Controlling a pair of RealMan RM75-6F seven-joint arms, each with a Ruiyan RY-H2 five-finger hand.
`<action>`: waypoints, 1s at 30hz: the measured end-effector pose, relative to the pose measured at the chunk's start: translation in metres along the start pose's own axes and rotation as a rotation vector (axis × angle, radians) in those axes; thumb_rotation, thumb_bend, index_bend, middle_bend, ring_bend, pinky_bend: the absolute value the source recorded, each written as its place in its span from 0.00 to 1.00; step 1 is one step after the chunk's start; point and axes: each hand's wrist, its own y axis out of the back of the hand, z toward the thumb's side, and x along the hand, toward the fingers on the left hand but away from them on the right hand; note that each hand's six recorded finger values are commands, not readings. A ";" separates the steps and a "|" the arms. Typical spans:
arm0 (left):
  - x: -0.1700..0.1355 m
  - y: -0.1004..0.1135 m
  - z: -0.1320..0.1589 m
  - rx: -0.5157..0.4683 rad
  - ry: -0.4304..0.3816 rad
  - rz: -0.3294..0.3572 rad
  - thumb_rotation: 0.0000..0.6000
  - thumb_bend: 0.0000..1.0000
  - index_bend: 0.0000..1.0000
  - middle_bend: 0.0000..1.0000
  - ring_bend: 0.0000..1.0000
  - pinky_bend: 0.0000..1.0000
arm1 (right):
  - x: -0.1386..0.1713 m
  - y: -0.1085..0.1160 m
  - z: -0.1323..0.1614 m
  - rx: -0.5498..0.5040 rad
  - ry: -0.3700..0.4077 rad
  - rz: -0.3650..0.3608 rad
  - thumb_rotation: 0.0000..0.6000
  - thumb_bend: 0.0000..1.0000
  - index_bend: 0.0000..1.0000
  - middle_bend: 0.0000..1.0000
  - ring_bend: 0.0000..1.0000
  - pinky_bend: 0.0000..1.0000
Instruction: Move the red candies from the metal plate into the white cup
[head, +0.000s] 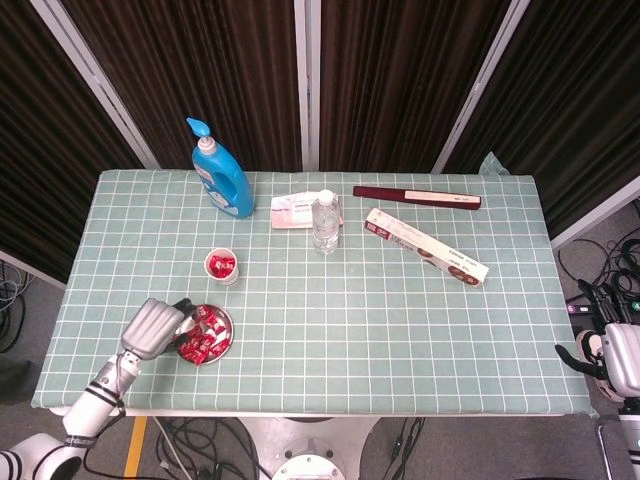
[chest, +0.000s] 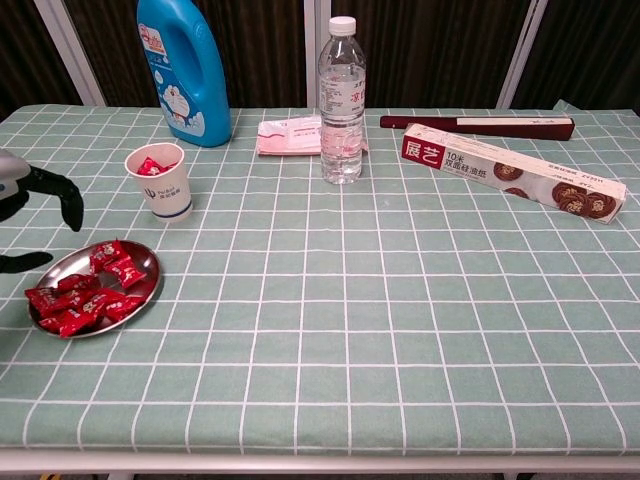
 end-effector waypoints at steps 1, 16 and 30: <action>0.000 -0.002 0.001 0.004 -0.001 -0.009 1.00 0.29 0.46 0.49 0.83 1.00 | 0.000 0.000 0.000 0.000 0.000 -0.001 1.00 0.11 0.03 0.14 0.01 0.32; 0.009 -0.031 0.010 0.075 0.050 -0.107 1.00 0.25 0.44 0.48 0.83 1.00 | 0.002 0.002 -0.002 0.002 -0.009 -0.003 1.00 0.11 0.03 0.14 0.01 0.32; 0.015 -0.047 0.012 0.118 0.039 -0.141 1.00 0.25 0.47 0.50 0.83 1.00 | 0.003 0.002 -0.002 0.001 -0.012 -0.002 1.00 0.11 0.03 0.14 0.01 0.32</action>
